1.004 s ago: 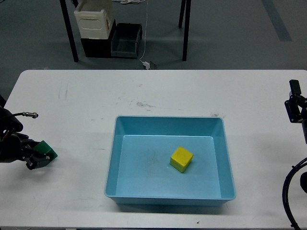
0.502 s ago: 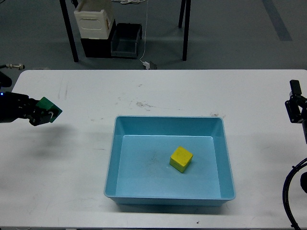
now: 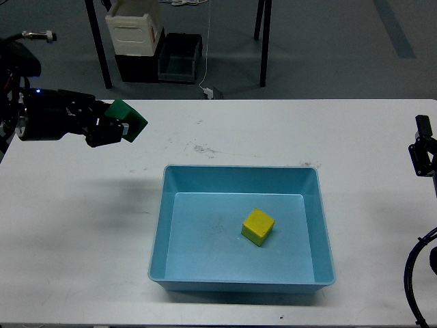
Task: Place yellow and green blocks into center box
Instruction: 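Lift the green cube with the left gripper and carry it over the tray, then lower the green cube into the tray beside the yellow cube and release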
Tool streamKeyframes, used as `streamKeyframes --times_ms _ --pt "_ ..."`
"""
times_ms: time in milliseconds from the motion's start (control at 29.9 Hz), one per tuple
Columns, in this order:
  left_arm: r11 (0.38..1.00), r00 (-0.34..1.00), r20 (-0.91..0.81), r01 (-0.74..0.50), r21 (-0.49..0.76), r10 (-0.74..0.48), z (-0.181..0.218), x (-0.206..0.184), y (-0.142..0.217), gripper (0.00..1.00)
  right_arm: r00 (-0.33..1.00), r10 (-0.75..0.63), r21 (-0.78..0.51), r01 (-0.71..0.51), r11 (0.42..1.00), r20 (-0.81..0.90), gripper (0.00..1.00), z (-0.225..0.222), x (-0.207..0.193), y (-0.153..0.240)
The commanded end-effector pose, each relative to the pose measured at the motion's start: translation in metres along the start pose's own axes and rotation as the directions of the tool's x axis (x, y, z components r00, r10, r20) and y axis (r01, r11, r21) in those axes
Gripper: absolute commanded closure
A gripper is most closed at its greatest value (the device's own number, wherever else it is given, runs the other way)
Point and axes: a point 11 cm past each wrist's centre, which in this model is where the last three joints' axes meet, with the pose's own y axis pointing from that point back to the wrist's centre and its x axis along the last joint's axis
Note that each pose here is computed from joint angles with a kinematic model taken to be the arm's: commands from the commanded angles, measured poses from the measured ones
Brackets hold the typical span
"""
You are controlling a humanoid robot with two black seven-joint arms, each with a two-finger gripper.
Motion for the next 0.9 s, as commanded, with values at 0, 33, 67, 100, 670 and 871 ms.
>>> streamKeyframes --times_ms 0,33,67,100,670,871 --pt "0.997 0.993 0.109 0.045 -0.063 -0.038 0.026 0.014 -0.026 0.62 1.000 0.001 -0.001 -0.001 1.000 0.000 0.00 0.000 0.000 0.000" --pt "0.996 0.991 0.130 0.049 -0.076 -0.038 0.031 0.016 -0.033 0.62 1.000 0.000 -0.003 0.000 1.000 0.000 0.00 0.001 0.000 0.001" --pt "0.994 0.988 0.150 0.059 -0.092 -0.044 0.037 0.016 -0.041 0.62 1.000 0.001 -0.004 -0.001 1.000 0.000 0.00 0.001 0.000 0.001" --pt "0.992 0.985 0.166 0.072 -0.105 -0.054 0.042 0.015 -0.048 0.62 1.000 0.002 -0.006 -0.002 1.000 0.000 0.00 0.001 0.000 0.002" --pt "0.911 0.858 0.406 0.394 -0.125 -0.315 0.078 -0.049 -0.124 0.60 1.000 -0.007 -0.008 0.007 1.000 0.004 0.00 0.002 -0.002 0.001" --pt "0.910 0.865 0.369 0.402 -0.104 -0.340 0.066 -0.056 -0.135 0.54 1.000 -0.008 -0.008 0.008 1.000 0.004 0.00 0.002 -0.003 0.001"
